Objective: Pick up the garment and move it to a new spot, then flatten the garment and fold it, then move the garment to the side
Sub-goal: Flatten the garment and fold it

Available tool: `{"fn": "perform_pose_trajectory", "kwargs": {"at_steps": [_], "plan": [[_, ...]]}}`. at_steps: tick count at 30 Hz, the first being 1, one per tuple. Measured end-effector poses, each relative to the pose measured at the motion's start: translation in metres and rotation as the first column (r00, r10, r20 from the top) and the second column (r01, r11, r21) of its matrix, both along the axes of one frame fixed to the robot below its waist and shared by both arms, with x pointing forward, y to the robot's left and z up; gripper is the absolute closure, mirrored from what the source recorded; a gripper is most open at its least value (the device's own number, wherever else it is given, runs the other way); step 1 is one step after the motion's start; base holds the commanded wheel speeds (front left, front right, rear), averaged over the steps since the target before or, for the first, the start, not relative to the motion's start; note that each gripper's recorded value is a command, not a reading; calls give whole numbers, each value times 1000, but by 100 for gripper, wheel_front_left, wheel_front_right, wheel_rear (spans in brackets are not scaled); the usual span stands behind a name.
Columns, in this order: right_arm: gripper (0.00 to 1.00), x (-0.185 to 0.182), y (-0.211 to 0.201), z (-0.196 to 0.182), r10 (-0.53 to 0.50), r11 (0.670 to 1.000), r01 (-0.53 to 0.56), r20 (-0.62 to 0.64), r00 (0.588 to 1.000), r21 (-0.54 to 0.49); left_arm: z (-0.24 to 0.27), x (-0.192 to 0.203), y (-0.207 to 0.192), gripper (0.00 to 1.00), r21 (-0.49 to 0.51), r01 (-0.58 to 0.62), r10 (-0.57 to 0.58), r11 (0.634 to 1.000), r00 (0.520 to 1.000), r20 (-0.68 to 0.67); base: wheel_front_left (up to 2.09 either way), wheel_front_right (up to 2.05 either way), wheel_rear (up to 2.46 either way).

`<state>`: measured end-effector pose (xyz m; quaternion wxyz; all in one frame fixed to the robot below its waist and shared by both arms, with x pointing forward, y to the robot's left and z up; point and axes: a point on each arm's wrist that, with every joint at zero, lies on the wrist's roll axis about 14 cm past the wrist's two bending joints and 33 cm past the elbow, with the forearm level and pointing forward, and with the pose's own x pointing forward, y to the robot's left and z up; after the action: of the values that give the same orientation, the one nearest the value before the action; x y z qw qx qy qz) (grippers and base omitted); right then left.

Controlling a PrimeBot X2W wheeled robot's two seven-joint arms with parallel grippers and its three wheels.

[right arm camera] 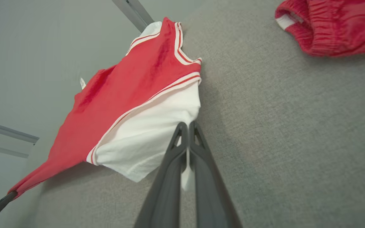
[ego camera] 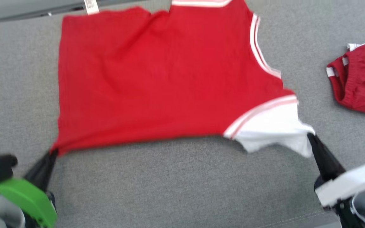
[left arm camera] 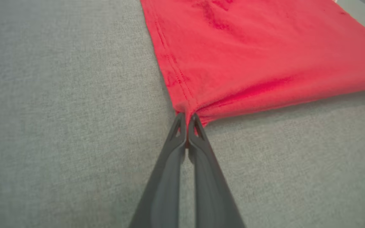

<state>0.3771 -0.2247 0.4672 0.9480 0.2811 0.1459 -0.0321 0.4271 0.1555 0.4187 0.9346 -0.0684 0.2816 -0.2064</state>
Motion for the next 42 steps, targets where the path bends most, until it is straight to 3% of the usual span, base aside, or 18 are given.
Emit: {"fn": "perform_pose_trajectory", "kwargs": {"at_steps": [9, 13, 20, 26, 42], "plan": [[100, -86, -23, -30, -129, 991, 134, -126, 984, 28, -12, -99, -10, 100, -102, -160, 146, 982, 980, -134, 0, 0, 0], [100, -98, -26, -33, -143, 988, 149, -145, 979, 35, -10, -115, -16, 100, -143, -184, 160, 972, 973, -163, 0, 0, 0], [100, -65, -18, -4, -95, 994, 98, -44, 994, 48, -6, -111, -7, 100, -80, -122, 108, 989, 981, -160, 0, 0, 0], [100, -23, -9, 21, -26, 999, 24, 36, 999, 34, 13, -80, -11, 100, -45, -44, 38, 998, 991, -125, 0, 0, 0], [100, 44, -5, 3, 53, 998, -53, -43, 998, -18, 13, -3, -23, 100, 9, 51, -49, 999, 990, -129, 0, 0, 0]]}}
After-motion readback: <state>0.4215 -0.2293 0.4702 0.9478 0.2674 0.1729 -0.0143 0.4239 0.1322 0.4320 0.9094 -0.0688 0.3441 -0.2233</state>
